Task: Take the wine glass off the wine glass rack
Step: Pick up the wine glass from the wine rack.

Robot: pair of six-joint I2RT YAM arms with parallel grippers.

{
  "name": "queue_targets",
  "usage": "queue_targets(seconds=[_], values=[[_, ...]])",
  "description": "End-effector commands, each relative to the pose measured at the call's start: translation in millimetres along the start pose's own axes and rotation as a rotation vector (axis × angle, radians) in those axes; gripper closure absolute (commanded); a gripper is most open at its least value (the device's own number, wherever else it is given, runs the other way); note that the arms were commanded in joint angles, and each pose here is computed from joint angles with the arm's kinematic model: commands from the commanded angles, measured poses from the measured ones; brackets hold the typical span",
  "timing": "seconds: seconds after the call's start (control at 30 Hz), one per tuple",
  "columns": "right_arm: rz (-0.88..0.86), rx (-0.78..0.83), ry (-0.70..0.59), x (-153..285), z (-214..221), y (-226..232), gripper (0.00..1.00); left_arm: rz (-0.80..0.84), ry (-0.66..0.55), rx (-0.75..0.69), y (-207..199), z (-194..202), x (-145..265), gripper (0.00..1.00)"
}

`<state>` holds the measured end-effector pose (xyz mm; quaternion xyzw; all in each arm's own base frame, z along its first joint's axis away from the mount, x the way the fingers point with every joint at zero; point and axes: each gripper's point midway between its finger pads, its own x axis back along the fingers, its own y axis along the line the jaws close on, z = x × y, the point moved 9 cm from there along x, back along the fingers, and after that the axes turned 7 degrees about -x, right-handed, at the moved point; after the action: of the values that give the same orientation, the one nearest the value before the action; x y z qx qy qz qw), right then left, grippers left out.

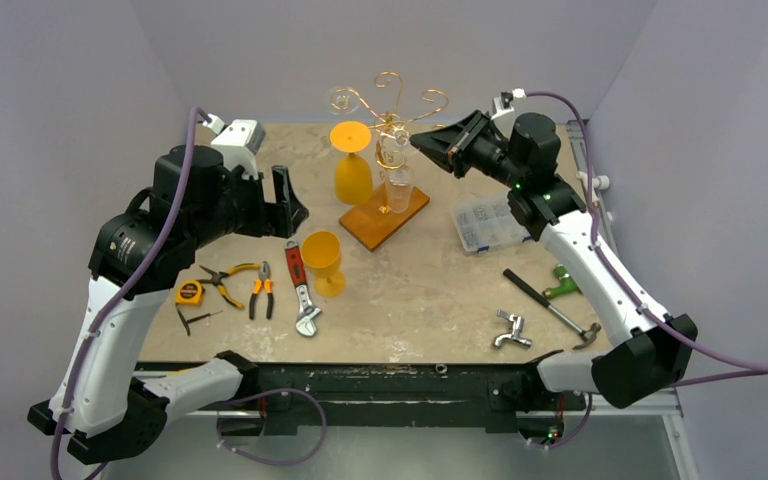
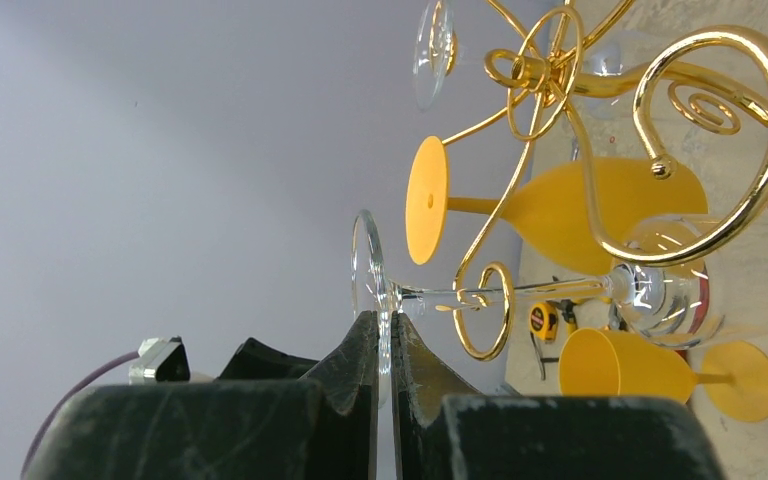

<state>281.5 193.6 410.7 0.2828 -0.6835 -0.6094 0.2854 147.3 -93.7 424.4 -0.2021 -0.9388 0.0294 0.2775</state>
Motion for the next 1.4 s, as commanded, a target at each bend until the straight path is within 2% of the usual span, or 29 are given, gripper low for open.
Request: queue_targets(seconds=[0.0,0.1,0.2,0.4,0.93,1.37], values=[[-0.151,0.051,0.001,19.7,6.8,49.3,1.0,-0.019,-0.048,-0.032,3.2,-7.0,8.1,0.19],[-0.152,0.05,0.008,21.1,8.0,51.1,1.0,-0.029,-0.048,-0.041,4.3,-7.5,9.2,0.17],[-0.152,0.05,0.013,22.7,9.6,53.8,1.0,-0.038,-0.052,-0.048,5.3,-8.2,10.4,0.07],[-0.134,0.052,0.03,26.7,13.1,55.0,1.0,-0.05,-0.068,-0.059,6.4,-11.3,13.5,0.0],[-0.123,0.051,0.052,33.4,19.1,51.4,1.0,-0.039,-0.085,-0.041,3.8,-17.7,13.2,0.0],[-0.137,0.047,0.091,19.5,28.4,53.6,1.0,-0.041,-0.095,-0.035,3.6,-19.4,14.3,0.0]])
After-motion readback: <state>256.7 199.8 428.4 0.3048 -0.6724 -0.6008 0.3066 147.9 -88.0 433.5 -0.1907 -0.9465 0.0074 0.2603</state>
